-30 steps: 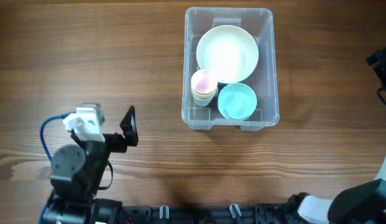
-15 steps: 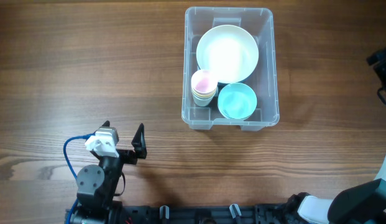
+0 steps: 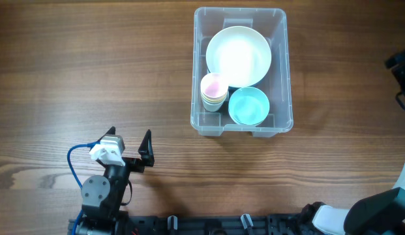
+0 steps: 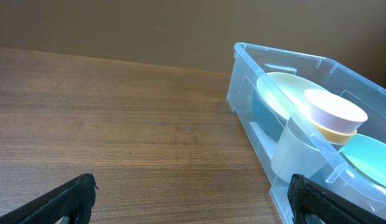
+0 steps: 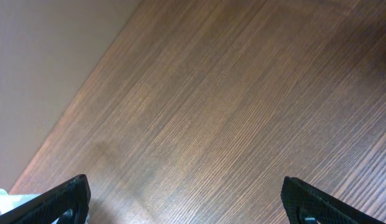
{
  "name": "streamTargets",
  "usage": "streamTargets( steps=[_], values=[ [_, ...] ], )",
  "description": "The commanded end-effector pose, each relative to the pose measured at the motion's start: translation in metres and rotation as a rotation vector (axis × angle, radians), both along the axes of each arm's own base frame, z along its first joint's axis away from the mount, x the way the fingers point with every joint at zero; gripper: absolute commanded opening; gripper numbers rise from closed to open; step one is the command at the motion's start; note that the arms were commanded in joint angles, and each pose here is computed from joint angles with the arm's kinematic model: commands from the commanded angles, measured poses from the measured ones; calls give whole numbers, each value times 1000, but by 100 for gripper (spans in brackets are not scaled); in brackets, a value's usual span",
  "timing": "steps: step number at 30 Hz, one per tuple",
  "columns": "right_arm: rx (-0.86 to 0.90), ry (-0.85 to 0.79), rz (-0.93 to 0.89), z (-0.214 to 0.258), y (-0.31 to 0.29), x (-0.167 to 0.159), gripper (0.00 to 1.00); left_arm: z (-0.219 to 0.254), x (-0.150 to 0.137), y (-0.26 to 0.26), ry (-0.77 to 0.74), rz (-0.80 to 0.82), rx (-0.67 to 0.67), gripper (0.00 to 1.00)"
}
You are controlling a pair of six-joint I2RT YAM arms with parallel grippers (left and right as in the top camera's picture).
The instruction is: Pack container
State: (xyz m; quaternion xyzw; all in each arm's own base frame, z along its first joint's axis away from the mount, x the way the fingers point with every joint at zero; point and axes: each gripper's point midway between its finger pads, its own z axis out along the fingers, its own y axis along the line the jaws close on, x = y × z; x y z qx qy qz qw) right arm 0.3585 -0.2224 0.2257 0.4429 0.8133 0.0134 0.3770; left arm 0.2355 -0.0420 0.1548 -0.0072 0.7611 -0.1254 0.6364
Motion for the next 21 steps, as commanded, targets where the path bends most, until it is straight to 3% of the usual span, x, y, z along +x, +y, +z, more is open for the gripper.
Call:
streamTargets(
  steps=[1,8,10,12,14,21],
  values=[
    [5,-6,3,1,1,3,100,-3,-1,-3,-5,-21,13,100],
    [-2,-17,45,5,23,1,100,-3,-1,-3,-5,-21,13,100],
    [-27,-62,121,23,57,2,100,-3,-1,-3,-5,-21,13,100],
    [-57,-139,296,46,131,-1,100,-3,-1,-3,-5,-21,13,100],
    [-61,-185,464,50,196,-20,100,-3,-1,-3,-5,-21,13,100],
    [-250,-412,460,22,208,-90,100,-3,-1,-3,-5,-21,13,100]
  ],
)
